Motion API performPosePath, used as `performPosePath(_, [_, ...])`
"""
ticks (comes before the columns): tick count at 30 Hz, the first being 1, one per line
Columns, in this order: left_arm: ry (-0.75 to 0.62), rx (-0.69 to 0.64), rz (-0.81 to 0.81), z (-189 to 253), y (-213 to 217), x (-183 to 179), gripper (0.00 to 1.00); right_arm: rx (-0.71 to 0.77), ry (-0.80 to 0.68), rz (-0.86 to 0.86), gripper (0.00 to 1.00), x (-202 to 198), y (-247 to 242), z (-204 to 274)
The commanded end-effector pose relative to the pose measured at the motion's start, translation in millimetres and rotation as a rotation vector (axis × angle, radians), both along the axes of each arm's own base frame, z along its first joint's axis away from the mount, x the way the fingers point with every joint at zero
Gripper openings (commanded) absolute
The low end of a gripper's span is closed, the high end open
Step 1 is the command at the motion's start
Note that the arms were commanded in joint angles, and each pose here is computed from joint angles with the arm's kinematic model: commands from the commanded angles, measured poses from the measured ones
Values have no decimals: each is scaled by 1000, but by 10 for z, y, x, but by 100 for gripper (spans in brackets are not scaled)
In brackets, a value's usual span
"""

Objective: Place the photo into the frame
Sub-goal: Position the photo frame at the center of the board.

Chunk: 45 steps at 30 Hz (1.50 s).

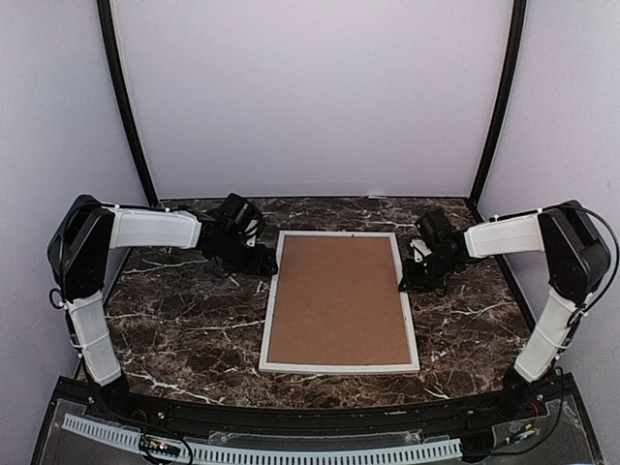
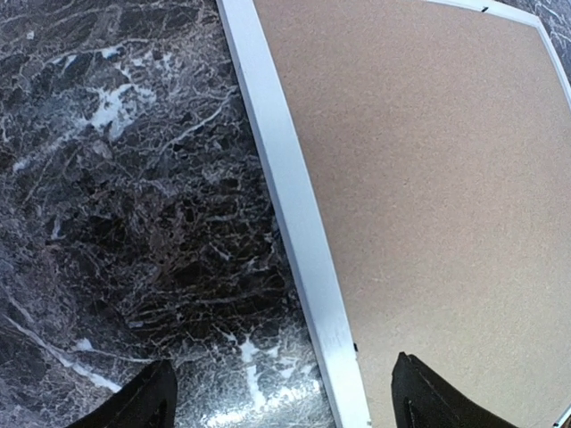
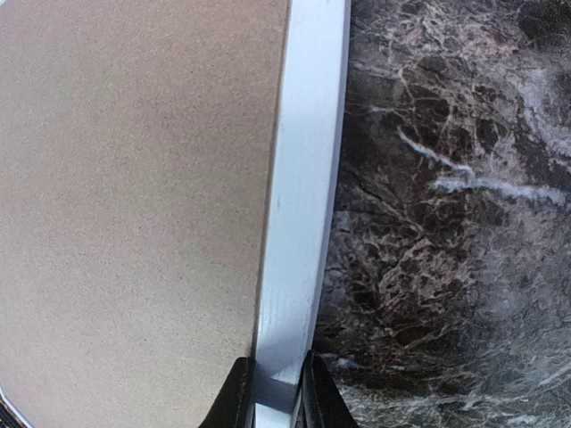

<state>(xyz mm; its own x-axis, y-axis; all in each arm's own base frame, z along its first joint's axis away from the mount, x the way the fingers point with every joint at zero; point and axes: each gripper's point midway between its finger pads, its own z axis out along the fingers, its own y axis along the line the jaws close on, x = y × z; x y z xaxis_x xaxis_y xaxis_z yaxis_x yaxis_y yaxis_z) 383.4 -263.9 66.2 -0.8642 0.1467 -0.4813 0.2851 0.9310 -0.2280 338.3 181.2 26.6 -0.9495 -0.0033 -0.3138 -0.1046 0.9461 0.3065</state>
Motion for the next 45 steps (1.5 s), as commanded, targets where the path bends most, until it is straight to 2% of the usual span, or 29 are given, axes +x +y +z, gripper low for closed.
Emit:
performPosePath(1, [60,-14,-19,-68,-37,-64,87,-24,33,7,7,-162,-88,-45])
performPosePath(12, [128,36,-3,-297,13,-102,87,3,43,11,7,-180,-44,-95])
performPosePath(23, [140,70,8,-377,65,-108,87,4,47,12,7,-197,-47,-103])
performPosePath(45, [211,80,-52,-676,-165,-301,85,17,58,15,6,-234,-28,-145])
